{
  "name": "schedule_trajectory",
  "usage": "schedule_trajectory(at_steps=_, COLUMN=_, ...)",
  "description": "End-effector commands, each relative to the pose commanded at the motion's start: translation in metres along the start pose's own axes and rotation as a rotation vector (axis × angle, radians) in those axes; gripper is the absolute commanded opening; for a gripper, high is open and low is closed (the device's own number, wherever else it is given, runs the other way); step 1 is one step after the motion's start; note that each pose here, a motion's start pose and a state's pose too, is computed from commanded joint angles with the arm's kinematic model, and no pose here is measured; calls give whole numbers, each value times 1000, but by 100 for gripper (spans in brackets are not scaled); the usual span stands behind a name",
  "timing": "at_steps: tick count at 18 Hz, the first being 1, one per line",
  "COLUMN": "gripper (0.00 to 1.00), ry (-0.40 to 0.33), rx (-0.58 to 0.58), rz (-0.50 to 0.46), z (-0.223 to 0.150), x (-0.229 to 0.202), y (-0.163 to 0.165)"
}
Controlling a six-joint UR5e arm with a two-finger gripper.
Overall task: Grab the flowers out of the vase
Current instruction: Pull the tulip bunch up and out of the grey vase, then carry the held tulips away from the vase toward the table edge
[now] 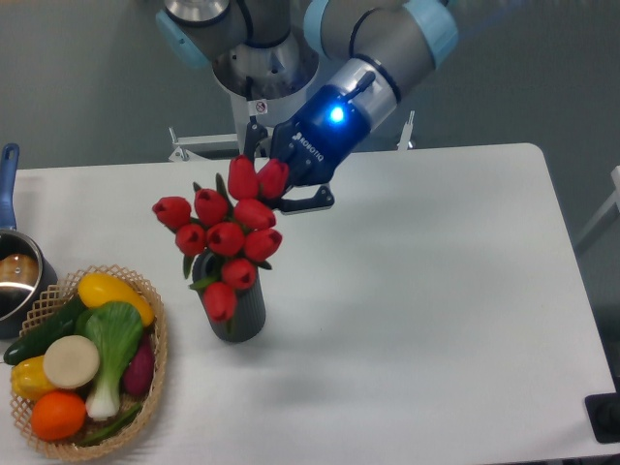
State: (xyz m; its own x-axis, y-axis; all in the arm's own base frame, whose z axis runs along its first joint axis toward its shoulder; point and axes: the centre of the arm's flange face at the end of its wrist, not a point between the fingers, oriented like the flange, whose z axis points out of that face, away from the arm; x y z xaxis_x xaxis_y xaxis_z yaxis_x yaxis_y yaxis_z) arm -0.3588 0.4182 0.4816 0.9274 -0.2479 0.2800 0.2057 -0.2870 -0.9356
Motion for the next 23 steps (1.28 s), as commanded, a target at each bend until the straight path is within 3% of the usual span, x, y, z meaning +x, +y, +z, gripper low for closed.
schedule_trajectory(at_steps=4, gripper=0, ry=-4, rx=29, rz=33, z=-11, x=-3, y=-22)
schedule_trajectory(at_steps=10, gripper=0, ry=-16, rx=41, rz=4, z=-18, x=-15, y=-45)
schedule_trajectory(at_steps=15, gripper=0, ry=-24, rx=39, rz=-13, z=-21, x=-19, y=-44)
schedule_trajectory(at_steps=23, gripper=0, ry=-208, rx=-7, rz=-36, z=-77, x=-69, y=-35)
